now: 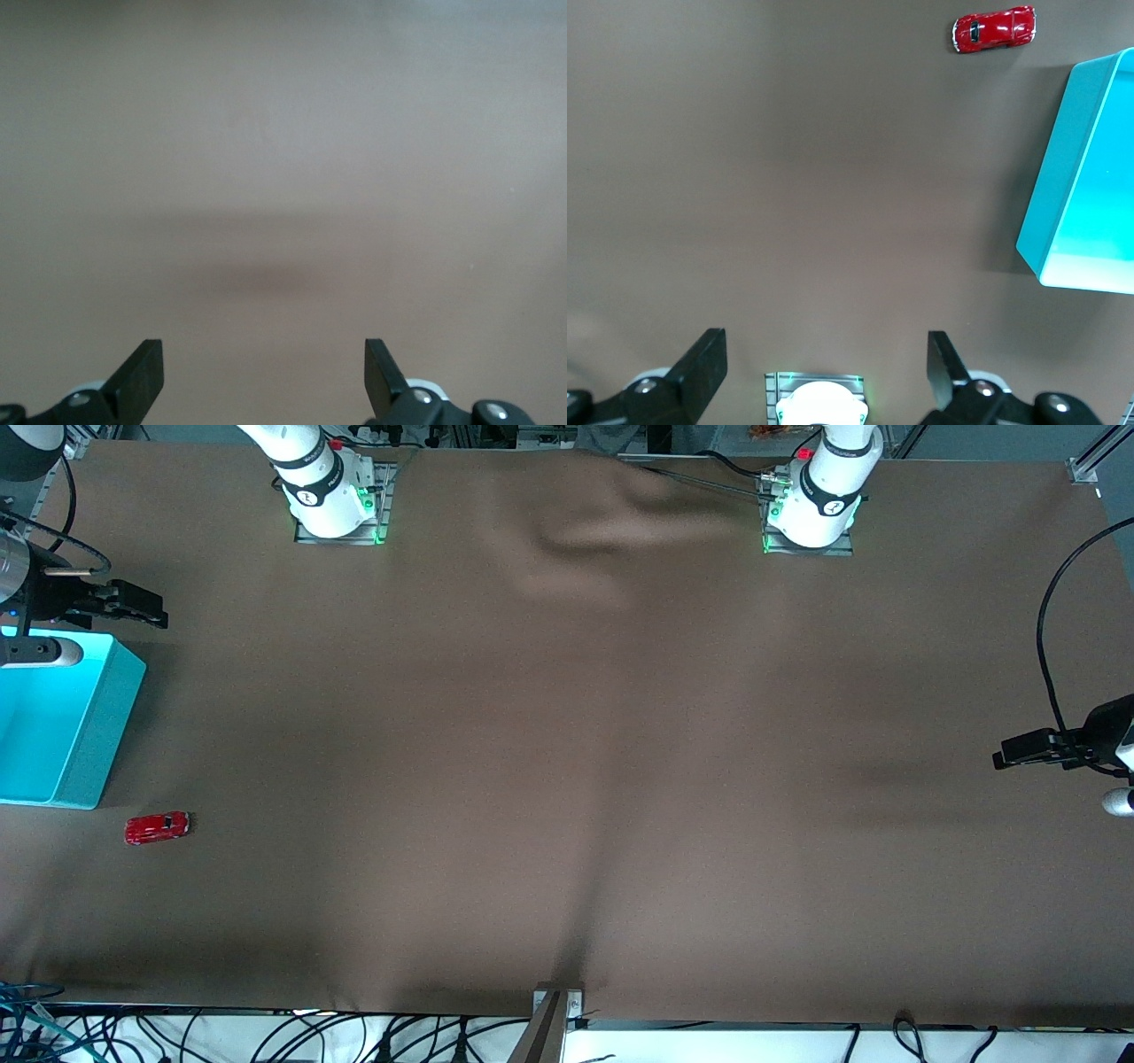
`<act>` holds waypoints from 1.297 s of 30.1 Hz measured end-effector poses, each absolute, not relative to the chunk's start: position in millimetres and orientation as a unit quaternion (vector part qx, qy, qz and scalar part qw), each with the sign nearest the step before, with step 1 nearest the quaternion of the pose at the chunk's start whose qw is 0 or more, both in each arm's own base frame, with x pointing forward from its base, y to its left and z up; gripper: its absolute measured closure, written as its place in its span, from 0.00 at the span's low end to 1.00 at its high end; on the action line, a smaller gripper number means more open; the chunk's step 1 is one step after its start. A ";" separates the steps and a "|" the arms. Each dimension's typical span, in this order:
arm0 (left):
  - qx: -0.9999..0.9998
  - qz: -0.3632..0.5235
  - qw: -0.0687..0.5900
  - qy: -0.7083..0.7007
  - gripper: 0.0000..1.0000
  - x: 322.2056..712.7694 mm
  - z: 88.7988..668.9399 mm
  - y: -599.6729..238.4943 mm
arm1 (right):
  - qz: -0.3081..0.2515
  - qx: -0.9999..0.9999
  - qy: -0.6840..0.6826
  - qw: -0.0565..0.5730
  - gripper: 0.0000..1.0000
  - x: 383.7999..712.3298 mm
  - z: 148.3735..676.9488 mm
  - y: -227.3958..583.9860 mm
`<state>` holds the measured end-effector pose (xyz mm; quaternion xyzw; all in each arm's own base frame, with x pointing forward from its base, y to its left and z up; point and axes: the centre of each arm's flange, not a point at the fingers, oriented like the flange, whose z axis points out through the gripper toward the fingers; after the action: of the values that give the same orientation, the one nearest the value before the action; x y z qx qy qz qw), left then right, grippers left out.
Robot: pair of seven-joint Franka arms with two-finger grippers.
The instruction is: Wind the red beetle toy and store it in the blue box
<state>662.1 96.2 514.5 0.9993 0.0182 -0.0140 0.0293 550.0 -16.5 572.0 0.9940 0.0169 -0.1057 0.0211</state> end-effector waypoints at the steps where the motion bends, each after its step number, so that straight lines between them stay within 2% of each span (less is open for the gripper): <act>1: 0.999 -0.010 0.029 0.019 0.00 662.5 519.4 96.8 | -0.106 0.994 0.016 0.022 0.00 550.5 571.0 -18.2; 15: 0.999 -0.002 0.028 0.017 0.00 662.2 540.2 96.2 | -0.103 0.994 0.010 0.024 0.00 559.9 559.2 -26.9; 27: 0.999 -0.002 0.035 -0.001 0.00 664.3 541.3 74.8 | -0.106 0.994 0.005 0.030 0.00 582.9 518.1 -38.6; 39: 0.999 -0.004 0.034 0.006 0.00 663.6 539.7 83.7 | -0.086 0.996 -0.017 0.031 0.00 586.7 452.3 -70.4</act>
<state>663.6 83.7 539.7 0.9994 0.0058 -0.0037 0.0341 586.7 -70.4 452.3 0.9957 -0.0165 -0.0857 0.0315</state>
